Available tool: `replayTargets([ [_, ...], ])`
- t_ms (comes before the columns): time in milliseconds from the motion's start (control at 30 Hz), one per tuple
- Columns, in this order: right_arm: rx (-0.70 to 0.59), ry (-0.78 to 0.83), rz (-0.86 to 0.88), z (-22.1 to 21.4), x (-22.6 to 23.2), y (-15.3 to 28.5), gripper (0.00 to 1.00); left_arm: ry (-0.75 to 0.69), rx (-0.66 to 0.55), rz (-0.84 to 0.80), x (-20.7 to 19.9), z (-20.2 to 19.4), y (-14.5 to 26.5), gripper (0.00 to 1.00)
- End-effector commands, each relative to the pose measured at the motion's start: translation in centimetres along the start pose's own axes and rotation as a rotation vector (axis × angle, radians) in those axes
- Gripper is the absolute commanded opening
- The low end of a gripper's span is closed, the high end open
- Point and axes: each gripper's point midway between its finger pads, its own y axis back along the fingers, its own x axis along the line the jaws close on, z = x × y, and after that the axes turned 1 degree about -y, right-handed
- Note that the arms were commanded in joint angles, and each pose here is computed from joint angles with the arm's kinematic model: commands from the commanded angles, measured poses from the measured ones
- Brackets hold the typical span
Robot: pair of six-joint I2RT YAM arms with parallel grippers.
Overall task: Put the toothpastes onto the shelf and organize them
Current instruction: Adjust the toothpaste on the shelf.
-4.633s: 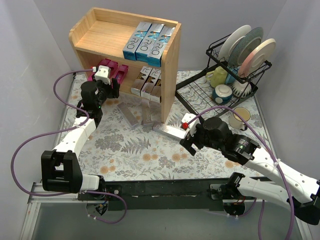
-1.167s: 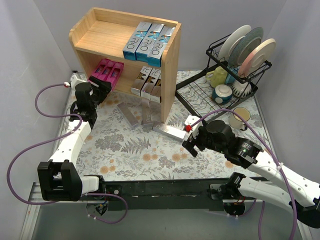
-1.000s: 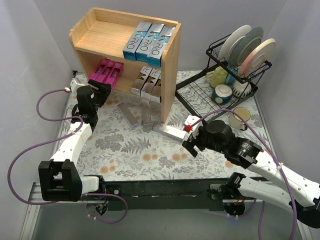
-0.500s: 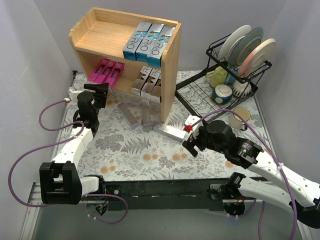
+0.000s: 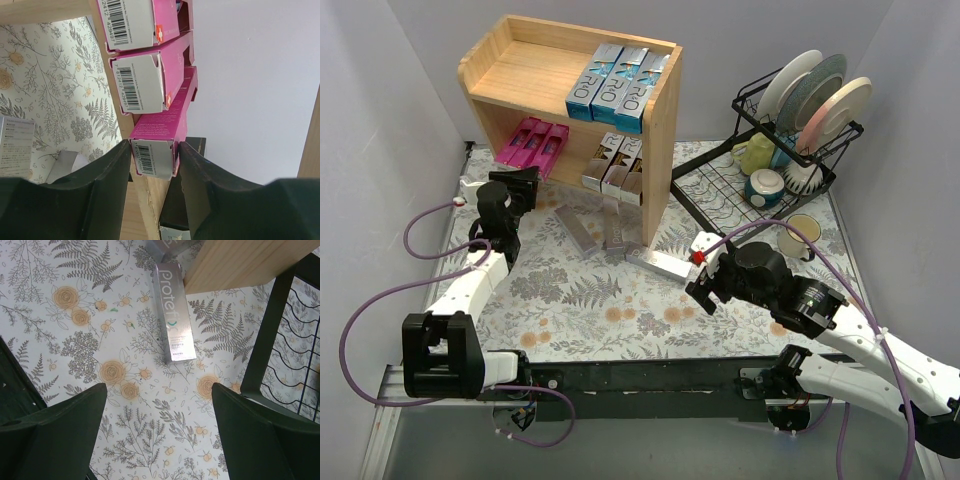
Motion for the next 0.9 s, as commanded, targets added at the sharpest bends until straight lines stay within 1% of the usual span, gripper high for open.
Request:
replayTargets([
  [0, -0.051, -0.004, -0.03, 1.2, -0.7, 0.1, 0.94, 0.041, -0.037, -0.017, -0.5, 0.8, 0.3, 0.39],
  [33, -0.05, -0.005, -0.027, 1.2, -0.6, 0.0, 0.94, 0.046, -0.043, -0.018, -0.6, 1.0, 0.3, 0.35],
  [133, -0.049, -0.004, -0.028, 1.2, -0.6, 0.0, 0.94, 0.069, -0.062, -0.013, -0.3, 1.3, 0.3, 0.3],
  [300, -0.046, -0.004, -0.03, 1.1, -0.7, 0.0, 0.94, 0.123, -0.091, -0.004, 0.3, 1.7, 0.3, 0.26],
  [433, -0.049, -0.003, -0.03, 1.1, -0.6, 0.0, 0.94, 0.147, -0.121, -0.015, 0.4, 2.1, 0.3, 0.25],
  [667, -0.049, -0.004, -0.033, 1.0, -0.7, 0.1, 0.93, 0.133, -0.11, -0.003, 0.5, 1.9, -0.5, 0.3],
  [767, -0.048, -0.003, -0.034, 1.0, -0.7, 0.1, 0.94, 0.126, -0.114, -0.006, 0.5, 1.9, -0.6, 0.35],
  [800, -0.047, -0.003, -0.032, 1.0, -0.7, 0.1, 0.94, 0.124, -0.112, -0.005, 0.5, 1.9, -0.6, 0.4],
  [867, -0.047, -0.004, -0.031, 1.0, -0.6, 0.1, 0.93, 0.113, -0.106, -0.001, 0.5, 1.8, -0.7, 0.46],
])
